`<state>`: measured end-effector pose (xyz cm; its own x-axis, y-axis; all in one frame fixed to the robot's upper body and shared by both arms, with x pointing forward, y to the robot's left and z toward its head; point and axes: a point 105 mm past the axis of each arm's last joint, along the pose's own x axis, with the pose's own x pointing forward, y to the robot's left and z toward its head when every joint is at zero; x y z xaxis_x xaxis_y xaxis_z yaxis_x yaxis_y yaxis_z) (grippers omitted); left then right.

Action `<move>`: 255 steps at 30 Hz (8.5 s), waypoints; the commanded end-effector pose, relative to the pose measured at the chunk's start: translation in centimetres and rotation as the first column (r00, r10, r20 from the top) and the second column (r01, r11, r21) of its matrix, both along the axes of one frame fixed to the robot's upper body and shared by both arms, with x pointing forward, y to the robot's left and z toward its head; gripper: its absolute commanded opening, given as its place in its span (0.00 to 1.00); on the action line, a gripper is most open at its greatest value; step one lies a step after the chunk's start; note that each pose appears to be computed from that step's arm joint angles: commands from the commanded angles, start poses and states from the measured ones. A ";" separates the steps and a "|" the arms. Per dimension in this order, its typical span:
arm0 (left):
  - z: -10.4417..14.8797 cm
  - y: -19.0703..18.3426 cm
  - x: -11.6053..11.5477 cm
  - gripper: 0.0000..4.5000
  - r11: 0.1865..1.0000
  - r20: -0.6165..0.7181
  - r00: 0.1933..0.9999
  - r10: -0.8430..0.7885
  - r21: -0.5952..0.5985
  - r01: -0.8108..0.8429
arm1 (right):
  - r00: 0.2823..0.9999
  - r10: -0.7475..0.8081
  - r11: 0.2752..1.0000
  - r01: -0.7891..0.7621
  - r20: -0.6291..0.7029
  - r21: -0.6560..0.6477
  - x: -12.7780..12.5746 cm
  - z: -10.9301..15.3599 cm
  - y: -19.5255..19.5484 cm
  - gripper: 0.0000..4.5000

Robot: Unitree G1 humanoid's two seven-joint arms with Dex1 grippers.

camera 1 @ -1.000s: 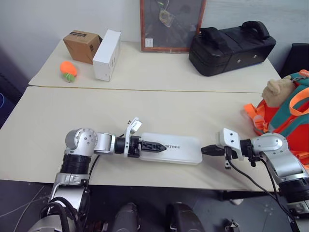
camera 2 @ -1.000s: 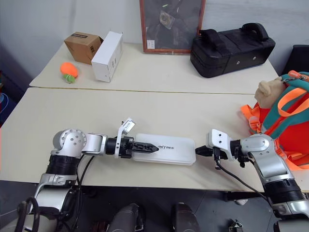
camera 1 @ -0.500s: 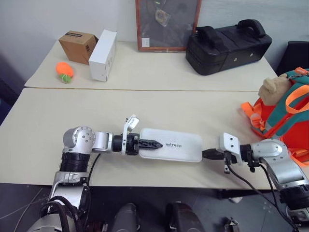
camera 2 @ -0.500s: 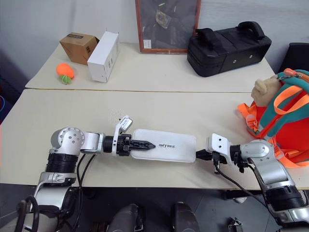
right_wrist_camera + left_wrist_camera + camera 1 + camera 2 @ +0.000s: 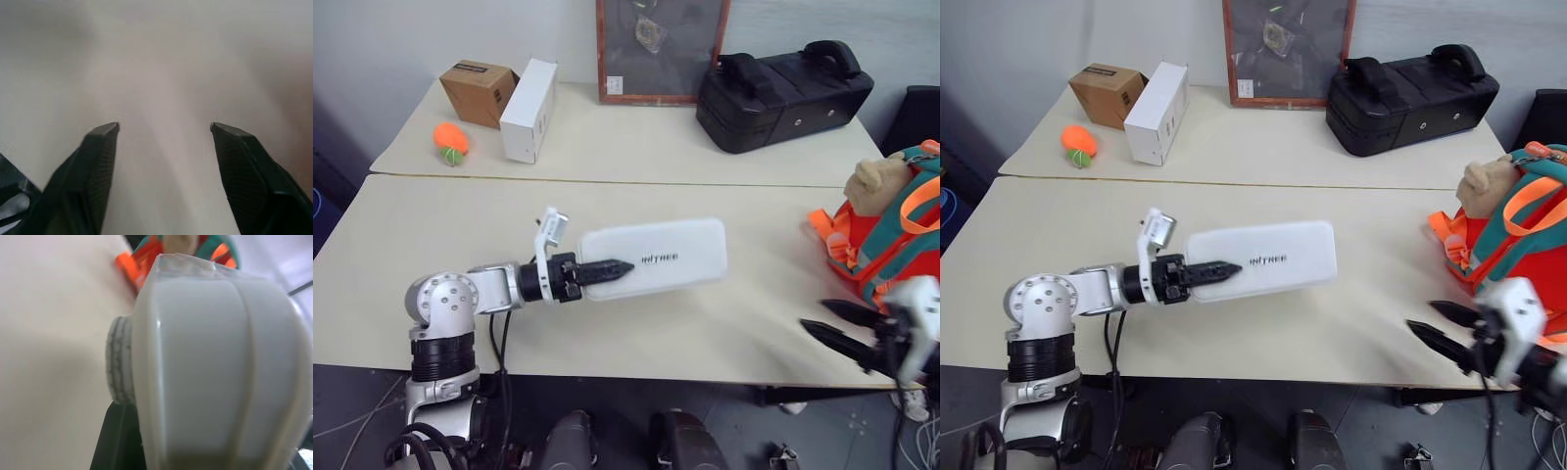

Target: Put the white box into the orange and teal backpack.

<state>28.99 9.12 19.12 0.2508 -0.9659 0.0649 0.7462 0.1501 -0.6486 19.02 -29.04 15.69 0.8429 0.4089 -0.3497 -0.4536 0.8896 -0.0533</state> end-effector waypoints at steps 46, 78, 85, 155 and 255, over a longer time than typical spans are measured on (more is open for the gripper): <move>6.2 9.1 4.0 0.27 0.845 0.365 0.800 0.476 0.060 -0.531 | 0.846 0.328 0.801 -0.485 0.421 0.350 11.0 11.7 10.7 0.01; 11.8 9.8 -2.3 0.27 0.888 0.729 0.684 -0.026 0.331 -0.319 | 0.433 0.892 0.377 -0.873 0.132 0.310 4.6 8.5 14.6 0.01; 11.0 7.2 -2.5 0.27 0.917 0.719 0.679 -0.145 0.356 -0.181 | 0.466 0.876 0.410 -0.856 0.125 0.315 5.1 7.9 14.5 0.01; 3.1 -8.7 3.0 0.43 0.912 0.663 0.683 -0.306 0.411 0.010 | 0.503 0.849 0.446 -0.847 0.165 0.289 5.2 7.3 17.4 0.00; -1.8 6.3 7.7 0.18 0.715 0.707 0.676 -0.210 0.583 -0.387 | 0.648 0.732 0.598 -0.759 0.210 0.258 6.3 5.9 17.7 0.37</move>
<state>36.50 14.80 16.49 0.4821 -0.7871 -0.3848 0.8649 0.3577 0.3520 25.27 -11.25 20.86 0.1928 0.9795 -0.0586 -0.9714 0.1990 0.1295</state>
